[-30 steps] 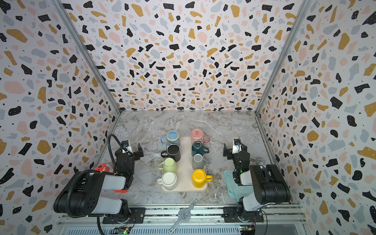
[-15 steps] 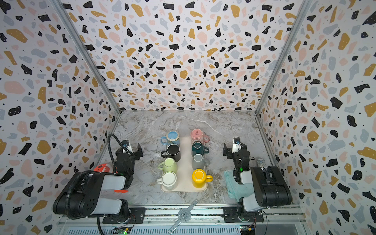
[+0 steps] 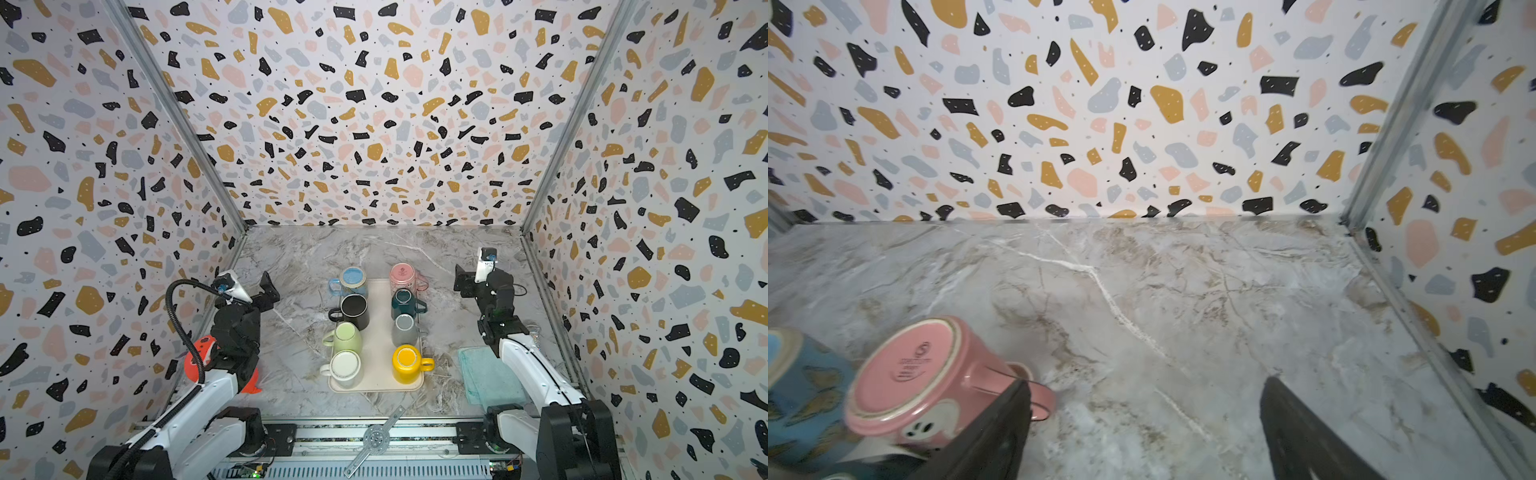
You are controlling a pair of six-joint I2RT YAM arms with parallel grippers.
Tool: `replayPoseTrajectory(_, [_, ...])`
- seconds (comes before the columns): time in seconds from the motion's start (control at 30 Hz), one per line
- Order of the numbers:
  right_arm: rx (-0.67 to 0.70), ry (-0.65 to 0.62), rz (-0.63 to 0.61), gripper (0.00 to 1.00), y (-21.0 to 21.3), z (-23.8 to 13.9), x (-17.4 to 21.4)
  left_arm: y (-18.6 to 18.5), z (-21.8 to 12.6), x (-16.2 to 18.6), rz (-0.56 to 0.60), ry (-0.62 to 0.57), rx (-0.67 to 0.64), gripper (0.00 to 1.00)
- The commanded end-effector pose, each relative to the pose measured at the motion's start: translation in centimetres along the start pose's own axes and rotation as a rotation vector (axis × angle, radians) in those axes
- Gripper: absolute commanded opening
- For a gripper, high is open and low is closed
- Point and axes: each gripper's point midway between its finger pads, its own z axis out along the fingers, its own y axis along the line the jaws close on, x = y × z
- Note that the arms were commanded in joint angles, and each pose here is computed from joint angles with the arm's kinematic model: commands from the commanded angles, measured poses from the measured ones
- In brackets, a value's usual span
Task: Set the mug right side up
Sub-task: 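Reach the right gripper to the lying pink mug and grasp it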
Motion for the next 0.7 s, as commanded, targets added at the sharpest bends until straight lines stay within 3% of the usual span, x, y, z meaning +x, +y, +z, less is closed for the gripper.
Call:
replayPoseTrajectory(0.0, [-0.052, 0.228, 0.211, 0.80, 2.0, -1.3, 1.9, -1.0, -0.5, -1.8, -0.109, 0.016, 0.050, 0.93])
replayPoseTrajectory(0.2, [-0.285, 0.351, 0.552, 0.67, 7.0, -1.7, 0.1, -2.3, -1.7, -2.9, -0.245, 0.011, 0.134, 0.93])
replayPoseTrajectory(0.37, [-0.477, 0.464, 0.940, 0.62, 9.6, -1.0, 0.5, -2.2, -2.0, -3.3, -0.315, 0.004, 0.138, 0.93])
replayPoseTrajectory(0.47, [-0.512, 0.530, 1.170, 0.62, 9.8, -0.2, 2.2, -2.2, -2.0, -3.4, -0.329, 0.004, 0.134, 0.93])
replayPoseTrajectory(0.67, [-0.441, 0.584, 1.444, 0.58, 8.9, 1.7, 5.7, -2.0, -1.7, -3.2, -0.335, 0.012, 0.116, 0.94])
